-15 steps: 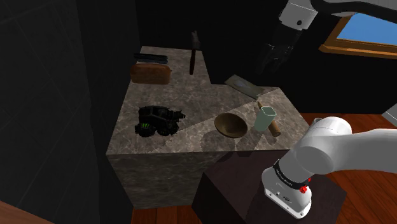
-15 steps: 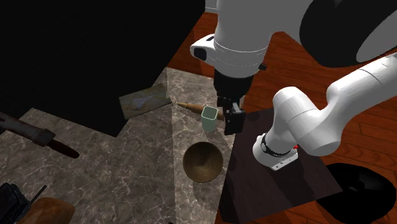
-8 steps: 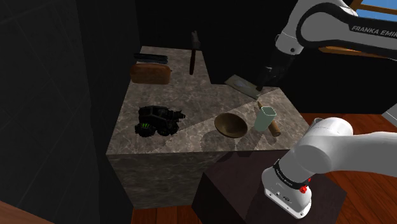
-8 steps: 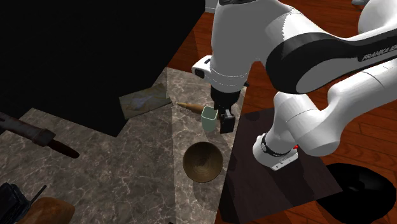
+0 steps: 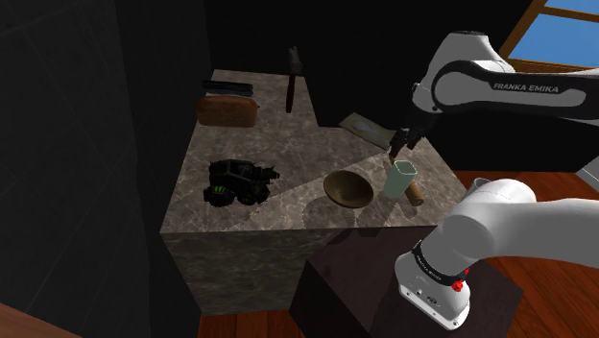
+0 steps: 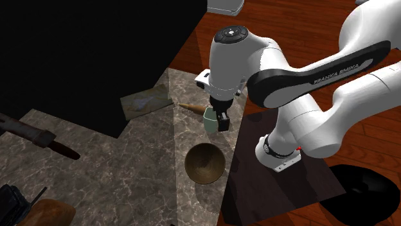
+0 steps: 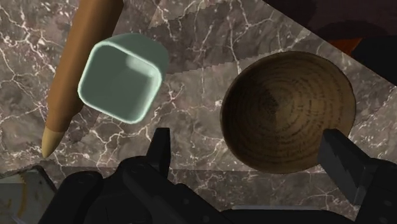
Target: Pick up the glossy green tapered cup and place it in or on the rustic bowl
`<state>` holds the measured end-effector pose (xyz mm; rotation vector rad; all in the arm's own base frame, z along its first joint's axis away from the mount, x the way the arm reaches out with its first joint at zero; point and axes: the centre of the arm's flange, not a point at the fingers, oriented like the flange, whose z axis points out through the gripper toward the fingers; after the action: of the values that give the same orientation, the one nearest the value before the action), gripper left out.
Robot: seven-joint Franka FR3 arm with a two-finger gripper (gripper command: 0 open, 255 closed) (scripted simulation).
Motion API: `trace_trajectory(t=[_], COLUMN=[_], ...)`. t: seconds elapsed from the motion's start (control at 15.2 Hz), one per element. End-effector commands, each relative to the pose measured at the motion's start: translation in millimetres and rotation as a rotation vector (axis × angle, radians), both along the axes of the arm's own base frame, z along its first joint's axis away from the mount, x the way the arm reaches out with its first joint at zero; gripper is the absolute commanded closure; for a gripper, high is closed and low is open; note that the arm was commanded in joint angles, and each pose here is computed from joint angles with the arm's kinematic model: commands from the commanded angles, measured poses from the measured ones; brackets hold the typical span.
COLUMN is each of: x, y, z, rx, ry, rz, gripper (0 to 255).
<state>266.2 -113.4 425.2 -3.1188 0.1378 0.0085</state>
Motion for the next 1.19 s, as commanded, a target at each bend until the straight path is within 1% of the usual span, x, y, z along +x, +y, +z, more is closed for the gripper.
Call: trace_trajectory(t=[0.0, 0.46, 0.92, 1.12], x=[-3, -12, -13, -13], y=[-11, -55, -56, -56], z=[-25, -101, -138, -141], rx=[-0.013, -0.052, -0.052, -0.052], ry=[0.003, 0.017, 0.017, 0.017], rz=[0.009, 0.03, 0.03, 0.03], gripper=[0, 0, 0, 0])
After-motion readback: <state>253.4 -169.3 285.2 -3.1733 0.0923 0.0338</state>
